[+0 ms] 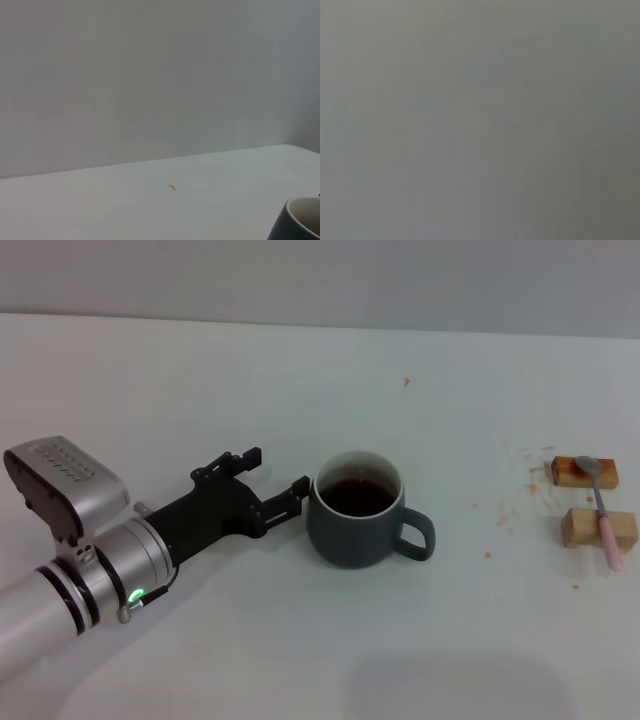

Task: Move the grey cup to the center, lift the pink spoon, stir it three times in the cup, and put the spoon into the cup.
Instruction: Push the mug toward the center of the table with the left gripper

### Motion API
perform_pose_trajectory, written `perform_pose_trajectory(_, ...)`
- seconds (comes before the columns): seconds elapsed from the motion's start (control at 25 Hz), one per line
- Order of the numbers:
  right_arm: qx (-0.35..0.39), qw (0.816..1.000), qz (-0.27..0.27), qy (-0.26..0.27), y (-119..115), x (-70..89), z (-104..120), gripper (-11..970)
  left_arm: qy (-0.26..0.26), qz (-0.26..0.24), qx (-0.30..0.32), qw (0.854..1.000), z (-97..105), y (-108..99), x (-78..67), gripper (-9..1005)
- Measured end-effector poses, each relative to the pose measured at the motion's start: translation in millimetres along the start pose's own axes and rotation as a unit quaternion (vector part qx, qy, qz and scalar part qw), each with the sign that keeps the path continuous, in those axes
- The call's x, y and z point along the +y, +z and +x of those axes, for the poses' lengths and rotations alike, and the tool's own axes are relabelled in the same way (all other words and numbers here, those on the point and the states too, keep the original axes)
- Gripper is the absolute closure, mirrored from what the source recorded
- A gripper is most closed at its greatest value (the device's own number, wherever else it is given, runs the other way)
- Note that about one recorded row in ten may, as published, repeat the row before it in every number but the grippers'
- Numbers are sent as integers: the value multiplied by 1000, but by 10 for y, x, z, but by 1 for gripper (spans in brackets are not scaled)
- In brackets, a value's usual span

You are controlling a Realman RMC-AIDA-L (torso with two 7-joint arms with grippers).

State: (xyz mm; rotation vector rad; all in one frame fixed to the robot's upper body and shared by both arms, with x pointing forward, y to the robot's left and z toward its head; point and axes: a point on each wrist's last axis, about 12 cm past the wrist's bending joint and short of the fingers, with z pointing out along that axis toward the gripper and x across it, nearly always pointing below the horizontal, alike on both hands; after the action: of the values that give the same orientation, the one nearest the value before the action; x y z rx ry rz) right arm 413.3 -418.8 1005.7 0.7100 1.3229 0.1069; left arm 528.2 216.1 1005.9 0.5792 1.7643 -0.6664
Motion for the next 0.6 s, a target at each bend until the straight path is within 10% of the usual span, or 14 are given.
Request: perform_pose_trajectory(0.6, 3, 1000, 6, -9, -15, -49, -24, 142, -6, 15, -5, 1000, 3, -86, 13, 166)
